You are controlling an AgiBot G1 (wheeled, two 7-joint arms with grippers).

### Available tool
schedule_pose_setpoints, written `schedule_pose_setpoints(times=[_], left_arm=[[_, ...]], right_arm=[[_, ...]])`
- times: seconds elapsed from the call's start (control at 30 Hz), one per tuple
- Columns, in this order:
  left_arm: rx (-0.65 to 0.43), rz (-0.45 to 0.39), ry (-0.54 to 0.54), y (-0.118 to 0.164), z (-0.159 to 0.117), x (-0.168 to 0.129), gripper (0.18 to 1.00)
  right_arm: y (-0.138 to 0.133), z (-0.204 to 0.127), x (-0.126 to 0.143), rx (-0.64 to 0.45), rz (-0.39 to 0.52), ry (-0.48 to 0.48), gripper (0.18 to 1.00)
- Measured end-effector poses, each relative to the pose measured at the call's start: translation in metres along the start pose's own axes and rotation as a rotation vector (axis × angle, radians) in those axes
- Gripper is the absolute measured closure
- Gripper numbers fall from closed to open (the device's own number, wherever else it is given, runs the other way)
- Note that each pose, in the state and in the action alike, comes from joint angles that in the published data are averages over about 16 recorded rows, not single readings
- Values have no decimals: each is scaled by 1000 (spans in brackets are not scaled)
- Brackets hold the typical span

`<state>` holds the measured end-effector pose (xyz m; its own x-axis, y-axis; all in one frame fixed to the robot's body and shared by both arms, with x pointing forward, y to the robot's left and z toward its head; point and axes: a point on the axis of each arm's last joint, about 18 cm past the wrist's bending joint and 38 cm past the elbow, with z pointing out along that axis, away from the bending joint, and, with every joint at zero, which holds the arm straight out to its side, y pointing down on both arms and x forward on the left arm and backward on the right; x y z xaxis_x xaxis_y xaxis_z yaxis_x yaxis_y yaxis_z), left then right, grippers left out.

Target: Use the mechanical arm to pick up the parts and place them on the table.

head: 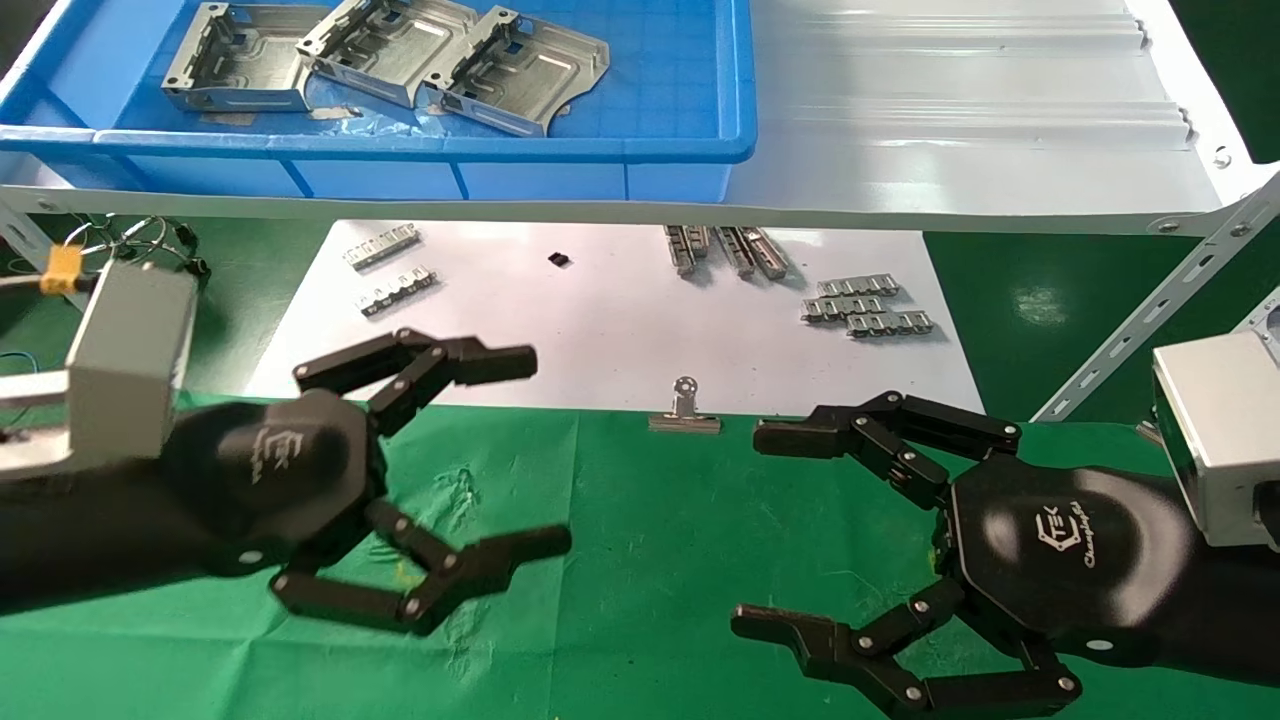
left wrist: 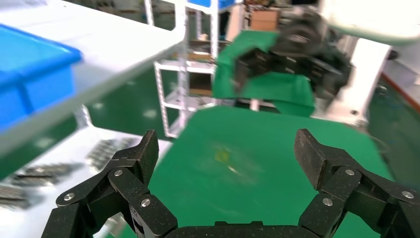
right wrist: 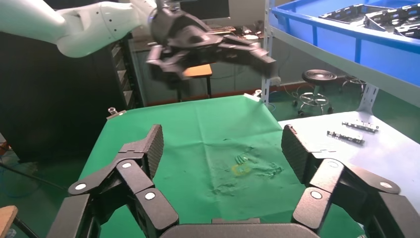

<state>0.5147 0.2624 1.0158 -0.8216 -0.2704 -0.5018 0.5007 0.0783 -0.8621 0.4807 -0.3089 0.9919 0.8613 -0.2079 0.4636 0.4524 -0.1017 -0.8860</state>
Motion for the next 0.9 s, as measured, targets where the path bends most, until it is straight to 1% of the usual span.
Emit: schedule_pose_setpoints(times=[0.1,0.2,0.4,0.47,0.73,0.9], left_arm=[[17,13,-42,-6,14,-15,183],[32,27,-92,-14,22,-31,183],[49,53,-199,-29,33,-72,183],[44,62,-232,-34,37,-87,183],[-21,98,-346,-54,56,-147,183],[-87,102,-408,-67,68,-182,183]], right_arm=[[0,0,0,0,0,0,285],[0,0,0,0,0,0,328],[0,0,0,0,0,0,448],[0,0,0,0,0,0,501],[0,0,0,0,0,0,705],[0,0,0,0,0,0,806]])
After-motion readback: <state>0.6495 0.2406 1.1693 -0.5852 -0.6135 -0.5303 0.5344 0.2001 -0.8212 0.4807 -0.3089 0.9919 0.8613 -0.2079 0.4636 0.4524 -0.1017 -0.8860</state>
